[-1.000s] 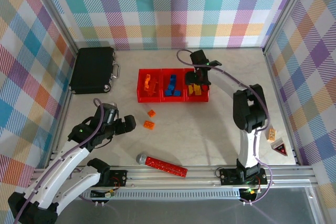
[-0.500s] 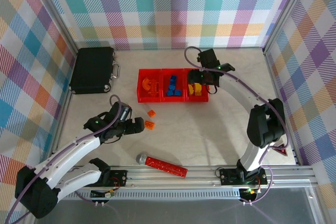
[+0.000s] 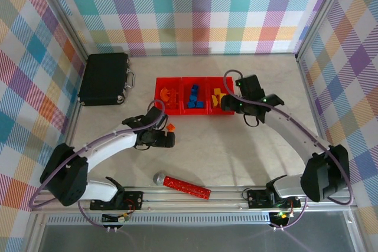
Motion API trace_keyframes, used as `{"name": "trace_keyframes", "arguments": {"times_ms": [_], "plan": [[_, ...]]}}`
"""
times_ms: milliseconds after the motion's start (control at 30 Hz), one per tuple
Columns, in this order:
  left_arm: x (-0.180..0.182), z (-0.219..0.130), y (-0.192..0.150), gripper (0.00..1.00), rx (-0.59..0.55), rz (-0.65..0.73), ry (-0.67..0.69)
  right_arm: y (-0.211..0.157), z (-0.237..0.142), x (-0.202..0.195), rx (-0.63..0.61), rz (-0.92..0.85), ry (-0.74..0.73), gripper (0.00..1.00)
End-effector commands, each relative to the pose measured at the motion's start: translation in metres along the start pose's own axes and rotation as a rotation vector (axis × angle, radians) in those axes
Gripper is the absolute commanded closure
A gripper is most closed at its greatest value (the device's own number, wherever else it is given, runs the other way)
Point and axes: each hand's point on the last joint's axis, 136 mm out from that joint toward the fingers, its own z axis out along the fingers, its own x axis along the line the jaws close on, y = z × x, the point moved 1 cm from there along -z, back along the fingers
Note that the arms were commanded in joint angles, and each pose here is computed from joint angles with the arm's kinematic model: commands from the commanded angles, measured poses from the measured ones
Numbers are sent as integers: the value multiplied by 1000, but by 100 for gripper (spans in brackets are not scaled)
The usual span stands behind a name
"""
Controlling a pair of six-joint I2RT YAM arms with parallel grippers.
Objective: Sort the legos into containers by color
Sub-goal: Pick up the lego from the center of the table.
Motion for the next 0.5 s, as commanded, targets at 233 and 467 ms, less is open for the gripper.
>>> {"name": "trace_keyframes", "arguments": {"times_ms": [233,467], "plan": [[-23,22,19,0,49,191,-32,-28,-22,-22,-20,95,-39,17],[-22,40,19,11,95,210,-2,-30,-34,-30,-49,93,-66,13]]}}
